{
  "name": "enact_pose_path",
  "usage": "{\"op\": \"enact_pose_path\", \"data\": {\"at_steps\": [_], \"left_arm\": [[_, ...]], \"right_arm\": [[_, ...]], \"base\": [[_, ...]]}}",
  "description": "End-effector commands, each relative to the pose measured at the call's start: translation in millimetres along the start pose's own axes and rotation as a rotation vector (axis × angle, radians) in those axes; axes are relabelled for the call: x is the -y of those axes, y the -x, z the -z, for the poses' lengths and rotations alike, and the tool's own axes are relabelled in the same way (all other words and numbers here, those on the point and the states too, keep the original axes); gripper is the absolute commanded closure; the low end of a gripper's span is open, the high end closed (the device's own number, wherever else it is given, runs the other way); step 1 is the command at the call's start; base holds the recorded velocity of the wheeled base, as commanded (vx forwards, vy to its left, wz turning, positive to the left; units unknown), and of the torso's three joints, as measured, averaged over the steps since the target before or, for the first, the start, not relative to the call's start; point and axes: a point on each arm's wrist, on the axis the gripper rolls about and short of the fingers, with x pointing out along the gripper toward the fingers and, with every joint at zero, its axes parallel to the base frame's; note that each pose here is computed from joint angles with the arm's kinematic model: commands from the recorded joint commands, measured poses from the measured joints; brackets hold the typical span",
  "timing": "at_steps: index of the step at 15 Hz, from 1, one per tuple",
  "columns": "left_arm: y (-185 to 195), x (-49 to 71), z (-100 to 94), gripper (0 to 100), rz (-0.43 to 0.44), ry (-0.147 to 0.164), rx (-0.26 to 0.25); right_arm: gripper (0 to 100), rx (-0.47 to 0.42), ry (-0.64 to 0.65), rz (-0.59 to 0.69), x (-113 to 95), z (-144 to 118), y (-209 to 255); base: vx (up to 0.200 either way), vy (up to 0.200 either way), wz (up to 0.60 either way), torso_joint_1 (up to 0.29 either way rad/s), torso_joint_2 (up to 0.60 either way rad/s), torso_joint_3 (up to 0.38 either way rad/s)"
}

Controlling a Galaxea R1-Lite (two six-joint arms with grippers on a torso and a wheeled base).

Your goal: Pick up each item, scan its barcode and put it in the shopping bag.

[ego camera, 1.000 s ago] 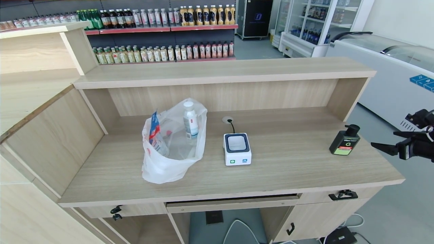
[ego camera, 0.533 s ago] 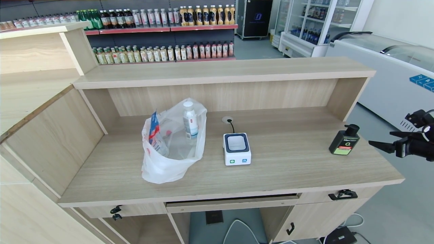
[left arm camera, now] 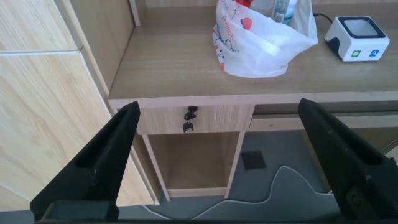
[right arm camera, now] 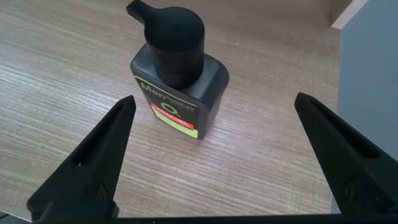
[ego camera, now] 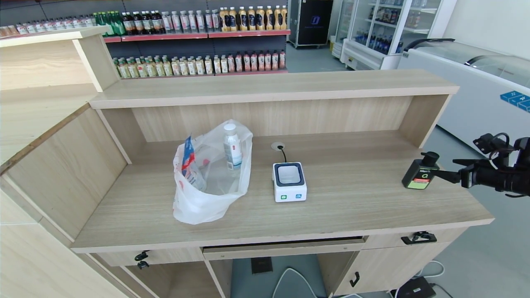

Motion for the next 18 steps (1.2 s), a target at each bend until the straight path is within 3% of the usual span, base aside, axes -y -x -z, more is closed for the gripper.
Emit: {"op": "enact_pose_path", "data": {"at_steps": [1, 10, 18], "left_arm": [[0, 0.0, 0.0, 0, 0.000, 0.000, 0.001], [0, 0.0, 0.0, 0, 0.000, 0.000, 0.001], [0, 0.0, 0.0, 0, 0.000, 0.000, 0.001]], "right_arm": [[0, -0.007, -0.004, -0.029, -5, 6, -13], [0, -0.003, 0.020, -0.132, -34, 5, -55], [0, -0.018, 0.028, -0.169, -49, 7, -64]], "base": [[0.000, 0.000, 0.00, 0.000, 0.00, 0.000], [0.000, 0.000, 0.00, 0.000, 0.00, 0.000], [0.000, 0.000, 0.00, 0.000, 0.00, 0.000]]}}
